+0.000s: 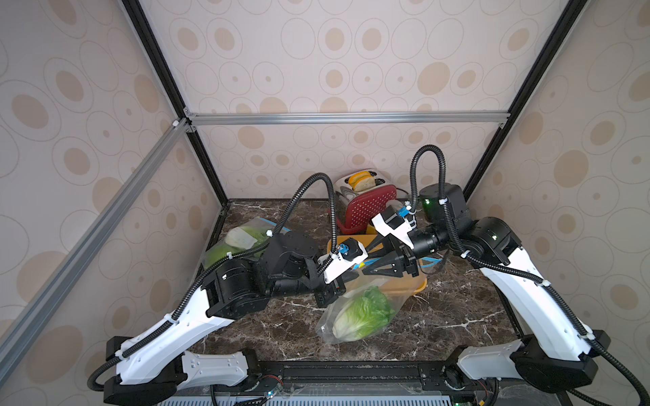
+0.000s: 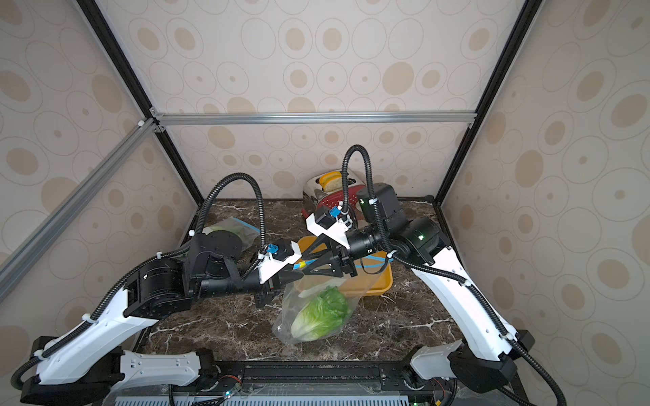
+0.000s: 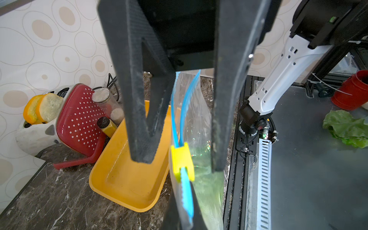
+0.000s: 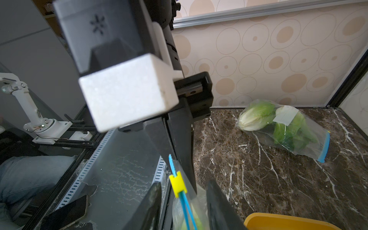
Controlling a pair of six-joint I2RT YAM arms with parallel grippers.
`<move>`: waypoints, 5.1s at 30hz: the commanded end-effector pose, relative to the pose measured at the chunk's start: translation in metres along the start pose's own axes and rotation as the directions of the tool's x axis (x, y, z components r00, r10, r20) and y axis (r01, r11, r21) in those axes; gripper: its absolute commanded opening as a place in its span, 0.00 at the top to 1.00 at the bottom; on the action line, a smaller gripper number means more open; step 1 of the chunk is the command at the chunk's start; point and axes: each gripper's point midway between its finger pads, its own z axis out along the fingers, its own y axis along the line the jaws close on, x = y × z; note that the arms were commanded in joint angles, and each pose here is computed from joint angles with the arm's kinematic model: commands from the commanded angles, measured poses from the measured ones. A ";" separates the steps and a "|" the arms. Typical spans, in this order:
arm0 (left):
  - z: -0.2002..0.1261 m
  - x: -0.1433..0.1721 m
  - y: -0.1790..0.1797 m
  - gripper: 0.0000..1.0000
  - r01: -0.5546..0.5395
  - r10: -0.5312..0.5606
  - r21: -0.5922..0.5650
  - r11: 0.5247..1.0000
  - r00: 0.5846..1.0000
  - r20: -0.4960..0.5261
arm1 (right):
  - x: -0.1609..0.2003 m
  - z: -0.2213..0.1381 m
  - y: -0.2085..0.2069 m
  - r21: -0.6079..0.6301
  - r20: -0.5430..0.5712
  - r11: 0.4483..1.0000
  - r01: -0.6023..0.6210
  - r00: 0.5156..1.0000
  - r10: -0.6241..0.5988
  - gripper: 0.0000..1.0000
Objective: Put the chinese cabbages into a zipper bag and zip it
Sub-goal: Zip the zipper on the zipper food storage bag, then place the zipper food storage bag at the center of the board.
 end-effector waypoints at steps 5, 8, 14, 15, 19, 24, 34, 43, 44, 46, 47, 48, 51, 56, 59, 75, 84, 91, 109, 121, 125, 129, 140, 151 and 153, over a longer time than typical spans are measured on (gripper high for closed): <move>-0.009 -0.018 0.007 1.00 -0.031 0.033 -0.034 0.999 0.997 0.075 | 0.001 0.004 0.002 -0.043 0.014 0.999 -0.005 1.000 0.005 0.70; -0.009 -0.018 0.008 1.00 -0.032 0.035 -0.040 0.999 0.996 0.077 | 0.003 0.005 0.000 -0.042 0.010 0.999 -0.011 1.000 0.012 0.80; -0.007 -0.012 0.013 1.00 -0.024 0.028 -0.063 0.998 0.998 0.058 | 0.004 0.004 0.000 -0.025 0.013 1.000 -0.009 1.000 0.010 1.00; -0.007 -0.010 0.014 1.00 -0.022 0.025 -0.068 0.997 0.998 0.051 | 0.005 0.004 0.000 -0.021 0.013 1.000 -0.011 1.000 0.011 1.00; -0.012 -0.012 0.015 0.97 -0.006 0.012 -0.082 0.997 0.997 0.072 | 0.009 0.003 -0.003 0.007 -0.006 1.000 -0.014 1.000 0.014 1.00; -0.023 -0.020 0.015 0.85 -0.009 0.020 -0.086 0.996 0.991 0.130 | 0.011 0.003 -0.006 0.024 -0.019 0.999 -0.021 1.000 0.022 1.00; -0.007 -0.018 0.019 0.90 -0.010 0.018 -0.094 0.996 0.996 0.088 | 0.009 0.004 -0.007 0.016 -0.018 0.999 -0.027 0.999 0.028 1.00; -0.003 -0.027 0.019 1.00 -0.004 0.014 -0.087 0.996 0.992 0.125 | 0.016 0.005 -0.011 0.040 -0.039 0.998 -0.038 0.998 0.039 1.00; -0.004 -0.026 0.021 1.00 0.001 0.011 -0.098 0.995 0.993 0.120 | 0.018 0.004 -0.014 0.056 -0.044 0.997 -0.044 0.998 0.047 1.00; -0.005 -0.023 0.026 1.00 0.013 0.002 -0.125 0.992 0.993 0.116 | 0.020 0.001 -0.019 0.075 -0.049 0.995 -0.068 0.996 0.071 1.00; -0.008 -0.022 0.029 1.00 0.019 -0.002 -0.141 0.990 0.992 0.123 | 0.021 0.000 -0.019 0.075 -0.050 0.994 -0.078 0.995 0.082 1.00; -0.009 -0.021 0.031 1.00 0.027 -0.007 -0.159 0.987 0.992 0.126 | 0.021 -0.001 -0.019 0.078 -0.048 0.994 -0.083 0.995 0.087 1.00; -0.018 -0.020 0.041 1.00 0.058 -0.027 -0.213 0.975 0.989 0.147 | 0.024 -0.004 -0.018 0.084 -0.055 0.992 -0.098 0.993 0.103 1.00; -0.028 -0.017 0.049 1.00 0.093 -0.046 -0.264 0.960 0.983 0.177 | 0.034 -0.009 -0.020 0.125 -0.075 0.985 -0.120 0.989 0.130 1.00; -0.032 -0.014 0.054 1.00 0.103 -0.055 -0.291 0.951 0.984 0.169 | 0.039 -0.011 -0.019 0.132 -0.084 0.982 -0.135 0.986 0.147 1.00; -0.102 0.006 0.095 1.00 0.189 -0.104 -0.557 0.809 0.978 0.181 | 0.070 -0.048 -0.025 0.288 -0.024 0.918 -0.272 0.956 0.291 1.00; -0.127 0.013 0.108 1.00 0.199 -0.111 -0.645 0.738 0.978 0.174 | 0.081 -0.068 -0.028 0.361 0.025 0.869 -0.338 0.935 0.353 1.00; -0.137 0.021 0.116 1.00 0.202 -0.124 -0.698 0.687 0.979 0.161 | 0.094 -0.070 -0.028 0.396 -0.001 0.848 -0.353 0.923 0.385 1.00; -0.155 0.011 0.134 1.00 0.202 -0.129 -0.790 0.580 0.979 0.155 | 0.058 -0.073 -0.031 0.351 0.083 0.864 -0.362 0.931 0.356 0.60; -0.134 0.037 0.159 1.00 0.032 -0.160 -0.897 0.440 0.986 -0.043 | 0.064 -0.084 -0.059 0.487 0.151 0.762 -0.428 0.900 0.409 0.29; -0.074 0.081 0.150 1.00 0.025 -0.226 -0.853 0.522 0.968 -0.110 | 0.070 -0.082 -0.064 0.491 0.157 0.750 -0.443 0.892 0.424 0.26; -0.017 0.132 0.136 1.00 0.107 -0.343 -0.807 0.581 0.931 -0.124 | 0.079 -0.083 -0.071 0.516 0.155 0.723 -0.460 0.880 0.449 0.24; 0.056 0.172 0.069 1.00 0.384 -0.503 -0.494 0.780 0.855 -0.129 | 0.107 -0.097 -0.095 0.633 0.172 0.585 -0.506 0.829 0.532 0.20; 0.032 0.136 0.056 0.25 0.445 -0.474 -0.366 0.817 0.880 0.009 | 0.131 -0.138 -0.123 0.725 0.316 0.370 -0.580 0.758 0.570 0.17; 0.009 0.124 0.071 0.07 0.427 -0.449 -0.439 0.791 0.892 0.058 | 0.140 -0.154 -0.129 0.764 0.353 0.288 -0.578 0.747 0.563 0.15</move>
